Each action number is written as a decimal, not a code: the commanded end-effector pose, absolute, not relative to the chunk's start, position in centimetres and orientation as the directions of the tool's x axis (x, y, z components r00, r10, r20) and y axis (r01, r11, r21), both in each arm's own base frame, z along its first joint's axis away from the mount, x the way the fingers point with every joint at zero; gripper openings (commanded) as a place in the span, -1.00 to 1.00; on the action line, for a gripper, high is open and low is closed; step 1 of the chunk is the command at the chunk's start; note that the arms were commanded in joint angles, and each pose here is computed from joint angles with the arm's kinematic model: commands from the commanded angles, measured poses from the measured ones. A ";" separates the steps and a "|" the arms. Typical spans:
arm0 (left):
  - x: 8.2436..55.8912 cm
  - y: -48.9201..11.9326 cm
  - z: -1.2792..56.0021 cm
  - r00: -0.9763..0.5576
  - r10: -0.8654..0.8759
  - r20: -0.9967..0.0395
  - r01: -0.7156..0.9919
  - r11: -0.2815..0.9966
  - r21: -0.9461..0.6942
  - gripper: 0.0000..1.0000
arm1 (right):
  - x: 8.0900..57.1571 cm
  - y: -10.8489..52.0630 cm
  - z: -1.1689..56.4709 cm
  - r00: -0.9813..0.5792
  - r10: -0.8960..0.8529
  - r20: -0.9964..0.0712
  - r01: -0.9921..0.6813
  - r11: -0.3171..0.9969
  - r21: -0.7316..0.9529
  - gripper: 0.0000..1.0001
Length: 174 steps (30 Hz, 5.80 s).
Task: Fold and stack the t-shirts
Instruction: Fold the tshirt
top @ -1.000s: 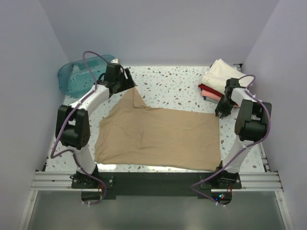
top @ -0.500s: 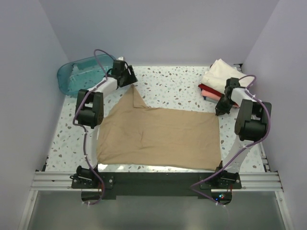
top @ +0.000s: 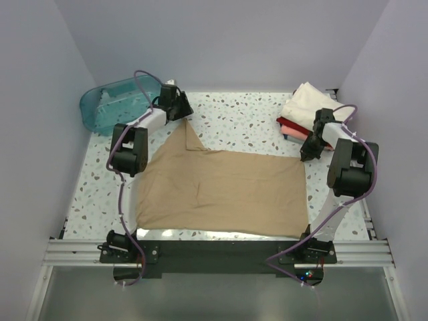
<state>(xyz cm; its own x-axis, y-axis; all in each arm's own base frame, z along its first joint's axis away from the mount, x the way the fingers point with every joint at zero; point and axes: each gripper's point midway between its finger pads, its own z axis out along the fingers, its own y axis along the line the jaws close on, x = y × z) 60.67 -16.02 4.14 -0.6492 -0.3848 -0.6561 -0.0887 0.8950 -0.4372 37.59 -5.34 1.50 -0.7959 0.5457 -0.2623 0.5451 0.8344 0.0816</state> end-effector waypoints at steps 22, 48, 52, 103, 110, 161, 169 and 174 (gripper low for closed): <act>58.0 -14.3 2.1 -0.698 -0.353 -0.624 -0.193 0.931 -0.310 -0.26 | 37.2 -4.8 0.1 -0.809 0.550 -0.206 0.544 0.834 0.090 -1.00; 60.1 -16.3 8.7 -0.609 -0.341 -0.716 -0.068 0.922 -0.382 -1.00 | 39.7 -4.6 2.4 -0.789 0.567 -0.238 0.550 0.824 0.138 -1.00; 61.5 -16.5 10.1 -0.585 -0.356 -0.729 -0.063 0.916 -0.396 -1.00 | 40.9 -4.7 2.8 -0.786 0.567 -0.246 0.548 0.823 0.148 -1.00; 39.5 -9.3 20.1 -0.548 -0.493 -0.676 -0.205 0.863 -0.462 -1.00 | 36.2 -3.7 8.3 -0.843 0.471 -0.258 0.445 0.882 0.156 -1.00; 35.9 -7.9 21.4 -0.524 -0.513 -0.679 -0.245 0.855 -0.457 -1.00 | 35.2 -3.6 9.0 -0.847 0.460 -0.266 0.435 0.888 0.150 -1.00; 32.1 -7.8 17.2 -0.617 -0.511 -0.599 -0.286 0.854 -0.434 -1.00 | 33.4 6.2 13.5 -0.910 0.204 -0.361 0.165 0.977 0.135 0.02; 40.4 -7.5 12.6 -0.655 -0.505 -0.562 -0.252 0.847 -0.468 -1.00 | 35.3 21.6 13.6 -0.927 -0.057 -0.372 -0.189 0.925 0.330 -0.03; 42.6 -8.8 9.1 -0.760 -0.429 -0.488 -0.203 0.870 -0.449 -1.00 | 35.2 29.9 14.2 -0.885 -0.222 -0.409 -0.385 0.843 0.375 -0.03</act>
